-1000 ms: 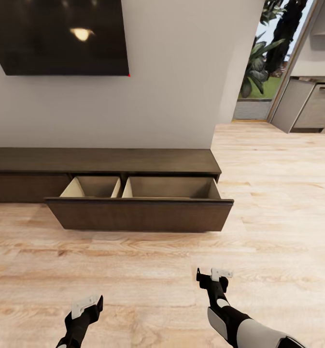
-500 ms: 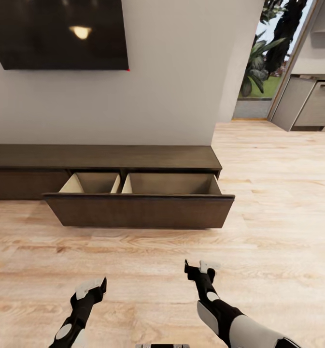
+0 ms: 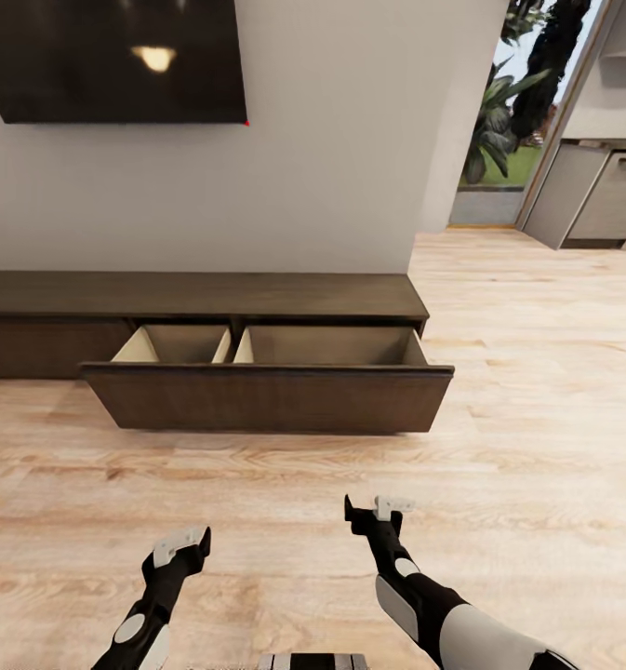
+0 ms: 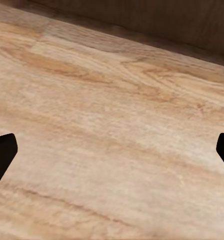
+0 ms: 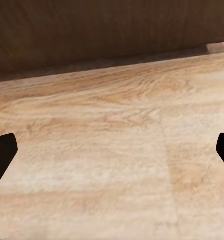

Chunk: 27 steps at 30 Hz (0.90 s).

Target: Place each of the two pumpkins and all three candles from the living room inside a cabinet in the living room (use any cabinet), then make sure every cabinet is closed, and position the cauldron so it is next to a table in the living room.

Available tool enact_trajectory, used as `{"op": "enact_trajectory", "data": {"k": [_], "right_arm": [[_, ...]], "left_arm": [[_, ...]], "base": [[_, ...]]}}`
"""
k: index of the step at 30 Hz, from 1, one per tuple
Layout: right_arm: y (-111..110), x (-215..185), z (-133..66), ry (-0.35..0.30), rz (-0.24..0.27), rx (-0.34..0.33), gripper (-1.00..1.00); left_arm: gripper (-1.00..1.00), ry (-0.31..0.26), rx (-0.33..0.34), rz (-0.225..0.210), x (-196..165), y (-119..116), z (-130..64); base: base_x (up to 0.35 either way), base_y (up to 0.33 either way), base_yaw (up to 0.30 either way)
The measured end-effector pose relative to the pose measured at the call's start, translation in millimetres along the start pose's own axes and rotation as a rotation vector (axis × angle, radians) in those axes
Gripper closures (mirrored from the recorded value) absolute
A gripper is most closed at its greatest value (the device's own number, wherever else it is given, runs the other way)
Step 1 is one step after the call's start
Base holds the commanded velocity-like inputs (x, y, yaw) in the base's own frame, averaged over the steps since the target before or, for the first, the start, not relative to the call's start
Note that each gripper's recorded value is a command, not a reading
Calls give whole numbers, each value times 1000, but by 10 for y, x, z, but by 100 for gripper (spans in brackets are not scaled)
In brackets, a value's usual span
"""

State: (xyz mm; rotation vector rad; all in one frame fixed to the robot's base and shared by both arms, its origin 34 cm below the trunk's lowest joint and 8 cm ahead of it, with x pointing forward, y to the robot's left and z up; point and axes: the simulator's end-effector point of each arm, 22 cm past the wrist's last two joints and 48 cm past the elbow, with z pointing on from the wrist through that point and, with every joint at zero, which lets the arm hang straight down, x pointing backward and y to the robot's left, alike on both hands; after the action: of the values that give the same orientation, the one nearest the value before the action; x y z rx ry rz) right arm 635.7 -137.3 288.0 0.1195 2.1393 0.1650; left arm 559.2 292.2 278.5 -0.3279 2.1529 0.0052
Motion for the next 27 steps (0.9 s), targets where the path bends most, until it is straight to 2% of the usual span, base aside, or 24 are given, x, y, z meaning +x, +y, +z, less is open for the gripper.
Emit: {"op": "enact_trajectory", "data": {"k": [7,12,19,27], "right_arm": [[-17,162,38,23,4,1,-100],[-41,286,59,44,6,5,-100],[-96,313,55,50,5,15,-100],[-100,311,53,49,7,17,-100]], "left_arm": [[-100,-18,41,32,-72,-280,116],[-100,-3,56,88,-17,-328,169],[-100,-2,53,97,-19,-307,174],[-100,29,42,102,69,-260,172]], "base": [[0,0,0],[0,0,0],[18,0,0],[292,0,0]]}}
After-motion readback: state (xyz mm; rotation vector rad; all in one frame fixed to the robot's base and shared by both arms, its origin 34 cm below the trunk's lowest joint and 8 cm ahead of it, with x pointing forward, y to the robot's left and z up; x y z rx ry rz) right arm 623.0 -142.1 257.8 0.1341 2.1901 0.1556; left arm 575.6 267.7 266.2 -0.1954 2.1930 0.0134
